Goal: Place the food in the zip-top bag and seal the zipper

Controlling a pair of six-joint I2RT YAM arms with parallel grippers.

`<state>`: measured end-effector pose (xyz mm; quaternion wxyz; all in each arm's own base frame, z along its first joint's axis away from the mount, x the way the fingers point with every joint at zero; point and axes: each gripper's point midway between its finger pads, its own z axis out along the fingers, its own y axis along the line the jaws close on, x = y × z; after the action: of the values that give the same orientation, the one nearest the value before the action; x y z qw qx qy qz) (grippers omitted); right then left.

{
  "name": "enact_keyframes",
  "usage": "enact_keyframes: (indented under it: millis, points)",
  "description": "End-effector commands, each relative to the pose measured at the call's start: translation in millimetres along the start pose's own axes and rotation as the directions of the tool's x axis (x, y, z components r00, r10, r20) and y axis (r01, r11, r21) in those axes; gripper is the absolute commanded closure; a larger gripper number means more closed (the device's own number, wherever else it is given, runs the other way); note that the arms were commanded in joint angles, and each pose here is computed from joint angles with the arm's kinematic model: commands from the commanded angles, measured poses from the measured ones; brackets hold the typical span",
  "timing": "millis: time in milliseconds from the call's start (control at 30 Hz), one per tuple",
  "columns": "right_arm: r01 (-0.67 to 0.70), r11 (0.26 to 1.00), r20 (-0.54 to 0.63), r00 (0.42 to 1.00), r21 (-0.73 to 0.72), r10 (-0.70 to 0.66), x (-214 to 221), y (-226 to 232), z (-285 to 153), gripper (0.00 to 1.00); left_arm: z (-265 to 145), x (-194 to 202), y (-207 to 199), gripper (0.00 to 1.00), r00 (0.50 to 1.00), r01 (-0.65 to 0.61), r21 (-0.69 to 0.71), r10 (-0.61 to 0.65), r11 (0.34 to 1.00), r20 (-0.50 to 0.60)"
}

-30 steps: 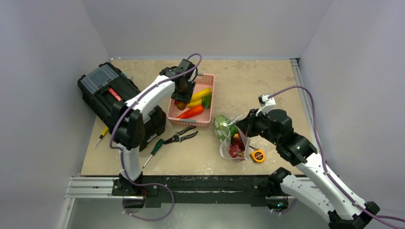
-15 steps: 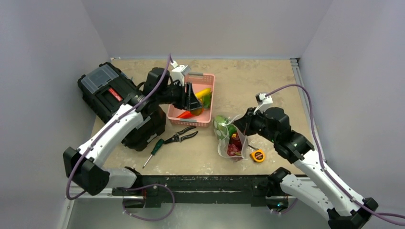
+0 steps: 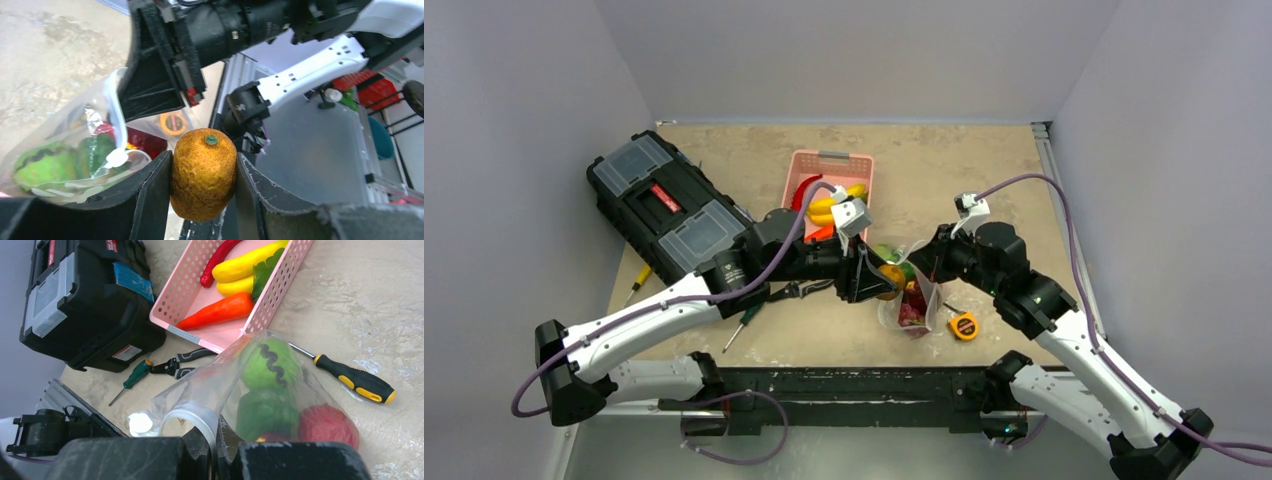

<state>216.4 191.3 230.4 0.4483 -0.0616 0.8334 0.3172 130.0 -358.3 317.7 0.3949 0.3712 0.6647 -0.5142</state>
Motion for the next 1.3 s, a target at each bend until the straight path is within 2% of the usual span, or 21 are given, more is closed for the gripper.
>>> enact_keyframes:
  millis: [0,267,433,567,733,900,1167,1267]
  points:
    - [-0.005,0.994,0.096,0.995,-0.106,0.015,-31.2,27.6,-9.7,1.00,12.9,0.2,21.4,0.92,0.995,-0.075,-0.094,0.080,0.993,0.052]
    - [-0.031,0.984,0.100,0.994,-0.176,0.049,-39.6,44.2,-10.0,1.00,37.2,9.2,14.8,0.91,0.988,-0.147,-0.105,0.150,0.984,0.021]
    - [-0.049,0.976,0.090,0.994,-0.213,0.070,-42.1,53.2,-11.9,1.00,46.3,19.4,34.9,0.91,0.982,-0.183,-0.231,0.187,0.955,-0.005]
    - [-0.065,0.970,0.092,0.992,-0.233,0.088,-44.9,57.9,-13.5,1.00,57.9,22.6,46.9,0.91,0.976,-0.213,-0.273,0.216,0.938,-0.018]
    - [-0.071,0.969,0.097,0.991,-0.237,0.097,-47.4,59.5,-14.1,1.00,64.5,34.6,79.3,0.90,0.978,-0.205,-0.408,0.203,0.890,-0.049]
    - [-0.088,0.968,0.090,0.990,-0.236,0.112,-46.3,59.4,-15.3,1.00,62.2,43.6,107.6,0.71,0.986,-0.163,-0.545,0.153,0.823,-0.064]
    - [-0.085,0.973,0.072,0.992,-0.216,0.103,-40.0,54.0,-6.6,1.00,42.4,45.1,113.6,0.38,0.987,-0.156,-0.615,0.102,0.773,-0.121]
    - [-0.090,0.971,0.073,0.991,-0.222,0.109,-40.3,55.0,-6.8,1.00,30.8,43.5,108.2,0.17,0.989,-0.145,-0.610,0.095,0.779,-0.114]
